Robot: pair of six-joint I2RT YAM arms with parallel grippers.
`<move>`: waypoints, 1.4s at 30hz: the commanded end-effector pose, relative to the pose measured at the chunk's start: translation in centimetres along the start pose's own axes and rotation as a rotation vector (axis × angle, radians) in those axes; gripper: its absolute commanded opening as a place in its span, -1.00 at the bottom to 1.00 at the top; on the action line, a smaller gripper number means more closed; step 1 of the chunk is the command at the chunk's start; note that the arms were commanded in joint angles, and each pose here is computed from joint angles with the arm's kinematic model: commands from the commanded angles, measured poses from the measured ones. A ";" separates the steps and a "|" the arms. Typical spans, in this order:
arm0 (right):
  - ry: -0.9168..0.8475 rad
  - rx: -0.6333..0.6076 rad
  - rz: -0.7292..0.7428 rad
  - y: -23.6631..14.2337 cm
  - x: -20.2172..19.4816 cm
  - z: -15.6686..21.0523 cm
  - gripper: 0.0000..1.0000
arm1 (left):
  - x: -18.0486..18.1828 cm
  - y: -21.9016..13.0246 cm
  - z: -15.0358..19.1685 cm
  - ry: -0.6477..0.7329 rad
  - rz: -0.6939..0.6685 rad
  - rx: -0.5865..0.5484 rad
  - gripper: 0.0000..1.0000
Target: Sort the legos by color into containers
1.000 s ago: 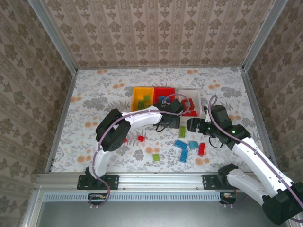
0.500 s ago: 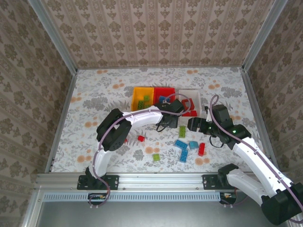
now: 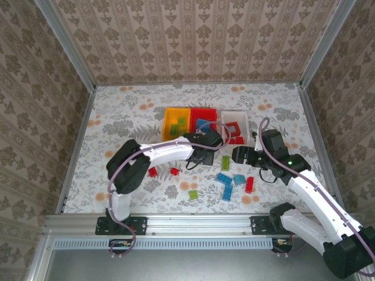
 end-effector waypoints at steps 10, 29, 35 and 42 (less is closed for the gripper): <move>-0.163 -0.022 -0.138 1.1 4.0 -0.6 0.73 | 6.9 -8.2 -7.4 -0.042 -0.017 -0.109 0.19; -0.120 -0.016 -0.118 3.4 4.6 -2.9 0.74 | 9.2 -0.2 -19.3 -0.024 -0.049 -0.047 0.23; -0.087 0.027 -0.046 3.5 3.4 -1.9 0.74 | 9.3 1.2 -18.8 -0.036 -0.055 -0.014 0.37; 0.026 0.143 0.070 2.9 0.5 1.3 0.71 | 9.0 0.6 -18.4 -0.046 -0.044 -0.021 0.52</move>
Point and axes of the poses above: each hand's point on the last joint's axis, 136 mm out from that joint toward the fingers, its own y axis out along the fingers, its own x axis along the line the jaws close on, z = x × y, the point moved 3 cm from there along -y, back along the fingers, and after that the axes turned 13 degrees about -y, right-handed, at the moved point
